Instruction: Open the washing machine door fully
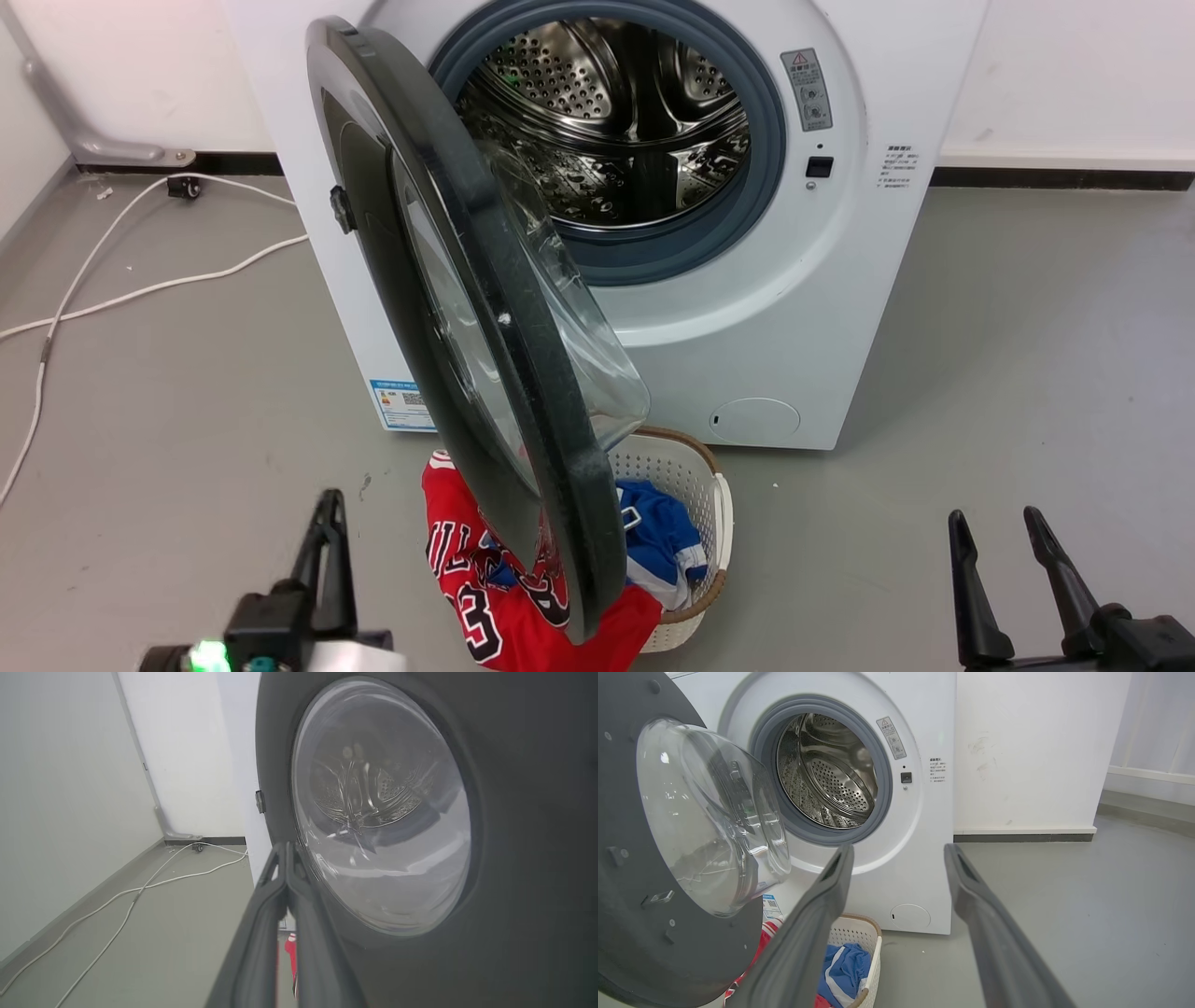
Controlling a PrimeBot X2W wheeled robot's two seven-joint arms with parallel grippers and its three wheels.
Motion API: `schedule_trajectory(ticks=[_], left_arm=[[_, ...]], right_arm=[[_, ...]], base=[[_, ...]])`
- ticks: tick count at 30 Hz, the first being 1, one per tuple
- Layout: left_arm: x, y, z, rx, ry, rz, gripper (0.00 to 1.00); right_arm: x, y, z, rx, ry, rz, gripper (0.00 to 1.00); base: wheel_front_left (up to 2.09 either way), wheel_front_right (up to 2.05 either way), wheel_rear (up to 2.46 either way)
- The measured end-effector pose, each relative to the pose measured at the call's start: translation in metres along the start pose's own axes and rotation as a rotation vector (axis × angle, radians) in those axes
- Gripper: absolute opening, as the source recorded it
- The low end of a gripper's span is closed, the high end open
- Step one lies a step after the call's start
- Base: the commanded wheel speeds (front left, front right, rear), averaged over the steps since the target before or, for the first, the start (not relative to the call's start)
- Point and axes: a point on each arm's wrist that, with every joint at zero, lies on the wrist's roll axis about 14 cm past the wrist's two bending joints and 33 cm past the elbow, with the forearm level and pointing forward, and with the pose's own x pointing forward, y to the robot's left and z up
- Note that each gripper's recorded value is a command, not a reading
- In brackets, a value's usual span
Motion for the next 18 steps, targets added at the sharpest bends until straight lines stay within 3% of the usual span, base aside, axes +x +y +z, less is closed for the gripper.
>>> schedule_trajectory(ticks=[9,18], left_arm=[[0.03,0.025,0.089,0.042,-0.283,0.046,0.0],[0.031,-0.009,0.191,0.044,-0.613,-0.055,0.0]], right_arm=[[0.002,0.002,0.001,-0.003,-0.003,0.007,1.0],[0.003,0.004,0.002,-0.009,-0.005,0.015,1.0]], base=[[0.0,0.0,0.0],[0.0,0.0,0.0]])
